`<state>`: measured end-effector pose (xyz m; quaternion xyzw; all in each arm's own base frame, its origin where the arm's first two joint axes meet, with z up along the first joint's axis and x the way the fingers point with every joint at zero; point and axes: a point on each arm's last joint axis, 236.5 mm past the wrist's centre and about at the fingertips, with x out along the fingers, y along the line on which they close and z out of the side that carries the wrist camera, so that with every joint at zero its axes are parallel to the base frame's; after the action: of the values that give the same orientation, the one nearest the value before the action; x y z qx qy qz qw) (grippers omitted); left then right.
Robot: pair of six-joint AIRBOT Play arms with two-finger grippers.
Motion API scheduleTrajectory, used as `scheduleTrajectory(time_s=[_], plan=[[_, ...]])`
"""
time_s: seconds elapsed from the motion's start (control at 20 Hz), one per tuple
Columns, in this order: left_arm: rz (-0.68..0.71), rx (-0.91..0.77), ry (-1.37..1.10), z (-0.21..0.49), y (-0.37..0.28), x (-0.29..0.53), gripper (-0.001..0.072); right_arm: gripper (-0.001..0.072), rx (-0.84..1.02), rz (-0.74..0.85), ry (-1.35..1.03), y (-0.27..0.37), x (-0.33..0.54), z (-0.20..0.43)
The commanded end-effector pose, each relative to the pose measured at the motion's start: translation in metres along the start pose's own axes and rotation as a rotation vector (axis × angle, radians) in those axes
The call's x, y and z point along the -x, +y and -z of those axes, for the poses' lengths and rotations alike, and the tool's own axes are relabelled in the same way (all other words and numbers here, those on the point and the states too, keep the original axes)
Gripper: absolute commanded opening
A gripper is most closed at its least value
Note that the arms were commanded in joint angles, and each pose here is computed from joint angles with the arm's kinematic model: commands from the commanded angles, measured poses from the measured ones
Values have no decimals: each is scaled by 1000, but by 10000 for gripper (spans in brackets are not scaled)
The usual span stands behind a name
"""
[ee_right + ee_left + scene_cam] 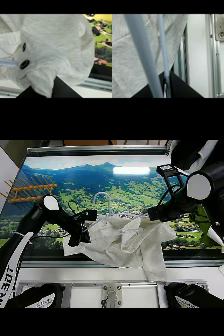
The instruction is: Fold the clothes and pants, and hang the long-sleeved shirts on hangers.
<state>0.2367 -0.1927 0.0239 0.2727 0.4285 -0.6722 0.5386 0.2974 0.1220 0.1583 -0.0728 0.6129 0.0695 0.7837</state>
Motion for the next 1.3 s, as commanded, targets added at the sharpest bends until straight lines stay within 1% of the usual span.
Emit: scheduleTrajectory(time_s=[0.0, 0.1, 0.3, 0.5, 0.65, 0.85, 1.05, 1.25], plan=[[-31, -10, -13, -1, 0, 10, 18, 26, -13, 103, -39, -24, 3, -10], [-25, -14, -11, -1, -3, 11, 18, 26, -12, 99, -64, -23, 3, -16], [39, -9, 4, 8, -17, -7, 19, 26, -10, 92, -94, -21, 4, -23], [57, -11, 15, 13, -21, -11, 19, 26, -9, 84, -138, -20, 6, -33], [45, -11, 11, 12, -18, -11, 19, 26, -1, 31, -141, -5, 5, -33], [22, -7, 6, 11, -13, -11, 19, 26, 58, -16, -119, 26, 11, -18], [0, 4, 2, 10, -8, -11, 19, 26, 87, -32, -62, 49, 15, 5], [-22, 20, -4, 9, -2, -11, 19, 26, 87, -58, -78, 70, 17, 9]])
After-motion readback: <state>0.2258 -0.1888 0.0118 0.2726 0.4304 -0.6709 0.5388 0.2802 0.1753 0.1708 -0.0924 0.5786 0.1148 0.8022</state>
